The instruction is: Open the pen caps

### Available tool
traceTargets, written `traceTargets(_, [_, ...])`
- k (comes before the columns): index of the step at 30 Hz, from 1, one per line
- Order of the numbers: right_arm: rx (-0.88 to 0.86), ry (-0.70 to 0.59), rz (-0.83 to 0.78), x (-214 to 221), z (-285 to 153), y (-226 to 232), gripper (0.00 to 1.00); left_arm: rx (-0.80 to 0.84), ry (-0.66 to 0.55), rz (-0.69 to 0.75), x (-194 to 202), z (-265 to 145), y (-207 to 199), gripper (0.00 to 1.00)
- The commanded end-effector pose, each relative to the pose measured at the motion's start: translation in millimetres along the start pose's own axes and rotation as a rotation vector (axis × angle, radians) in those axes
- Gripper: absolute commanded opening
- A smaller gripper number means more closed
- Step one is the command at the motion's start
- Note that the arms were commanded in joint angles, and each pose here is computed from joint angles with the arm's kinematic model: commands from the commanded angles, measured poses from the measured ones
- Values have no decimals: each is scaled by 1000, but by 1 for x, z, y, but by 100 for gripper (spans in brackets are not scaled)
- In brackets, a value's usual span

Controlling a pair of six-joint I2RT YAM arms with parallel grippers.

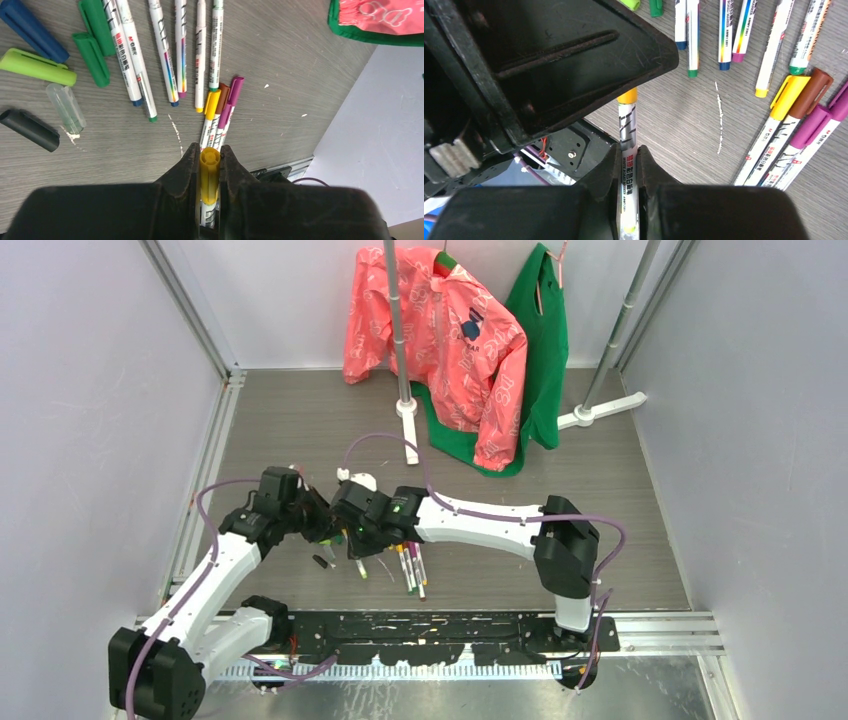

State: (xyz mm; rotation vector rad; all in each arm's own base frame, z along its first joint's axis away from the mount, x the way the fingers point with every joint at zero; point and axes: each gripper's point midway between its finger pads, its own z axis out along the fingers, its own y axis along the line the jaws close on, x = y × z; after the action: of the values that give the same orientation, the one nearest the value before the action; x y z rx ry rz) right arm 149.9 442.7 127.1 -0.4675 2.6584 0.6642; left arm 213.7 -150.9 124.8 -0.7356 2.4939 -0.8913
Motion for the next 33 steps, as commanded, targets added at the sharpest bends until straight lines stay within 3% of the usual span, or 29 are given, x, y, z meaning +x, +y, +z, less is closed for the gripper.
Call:
traceTargets(1, [-32,-36,27,1,-2,-6,1,58,-58,-32,-14,7,-13,0])
traceTargets(12, [-55,-12,56,27,-23,-24,1,14,-164,-50,-56,13,-28,0])
traceTargets(22, [-32,-47,70,33,-39,-44,1,-64,-207,2,-73,17,-13,0])
traceTargets(33, [146,15,-113,2,16,-63,1,-211,-200,115,-51,2,40,0])
